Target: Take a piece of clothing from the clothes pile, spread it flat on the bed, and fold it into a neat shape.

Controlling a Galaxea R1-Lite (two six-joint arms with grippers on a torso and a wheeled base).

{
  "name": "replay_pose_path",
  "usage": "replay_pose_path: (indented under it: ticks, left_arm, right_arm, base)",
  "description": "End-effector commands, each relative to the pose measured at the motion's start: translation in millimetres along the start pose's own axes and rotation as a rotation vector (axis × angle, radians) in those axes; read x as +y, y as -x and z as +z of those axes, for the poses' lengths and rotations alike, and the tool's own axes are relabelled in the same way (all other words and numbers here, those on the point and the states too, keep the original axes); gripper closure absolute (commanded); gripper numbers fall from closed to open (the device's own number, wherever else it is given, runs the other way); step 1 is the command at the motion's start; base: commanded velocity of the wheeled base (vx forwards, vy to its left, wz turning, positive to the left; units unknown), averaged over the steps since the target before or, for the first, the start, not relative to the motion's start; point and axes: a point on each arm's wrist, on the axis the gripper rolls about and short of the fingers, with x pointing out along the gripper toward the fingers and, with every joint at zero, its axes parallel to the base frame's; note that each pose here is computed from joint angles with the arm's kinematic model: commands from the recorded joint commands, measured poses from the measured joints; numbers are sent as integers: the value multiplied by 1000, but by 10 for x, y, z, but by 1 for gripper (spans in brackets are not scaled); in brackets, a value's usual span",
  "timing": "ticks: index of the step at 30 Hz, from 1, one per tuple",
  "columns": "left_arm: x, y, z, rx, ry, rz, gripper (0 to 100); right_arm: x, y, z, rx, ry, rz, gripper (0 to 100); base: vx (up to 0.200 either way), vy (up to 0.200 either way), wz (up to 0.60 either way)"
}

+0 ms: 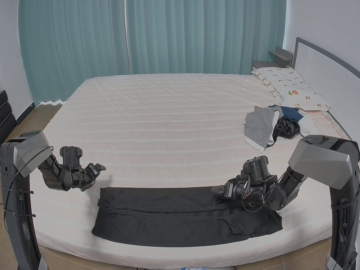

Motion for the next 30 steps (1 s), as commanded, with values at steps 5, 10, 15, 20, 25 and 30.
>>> replay_pose_path:
  ticks: [5, 10, 15, 20, 25, 30]
  left_arm:
    - [6, -3, 0, 0, 1, 1, 0]
    - [9, -12, -2, 0, 1, 1, 0]
    - [13, -15, -6, 0, 0, 3, 0]
    - [14, -15, -5, -1, 0, 4, 0]
    - [14, -15, -5, -1, 0, 4, 0]
    - [13, -20, -12, -1, -1, 7, 0]
  right_arm:
    - [93, -232, -89, 31, 51, 11, 0]
    - [87, -228, -78, 17, 52, -7, 100]
    - [98, -215, -20, -7, 52, -4, 100]
    - [140, -259, 43, -42, 59, -4, 100]
    - [157, -333, 19, -40, 68, -1, 100]
    - [175, -350, 25, -44, 77, 4, 0]
  base:
    - [0, 0, 0]
    - [0, 0, 0]
    - [0, 0, 0]
    - [0, 0, 0]
    - [0, 0, 0]
    - [0, 0, 0]
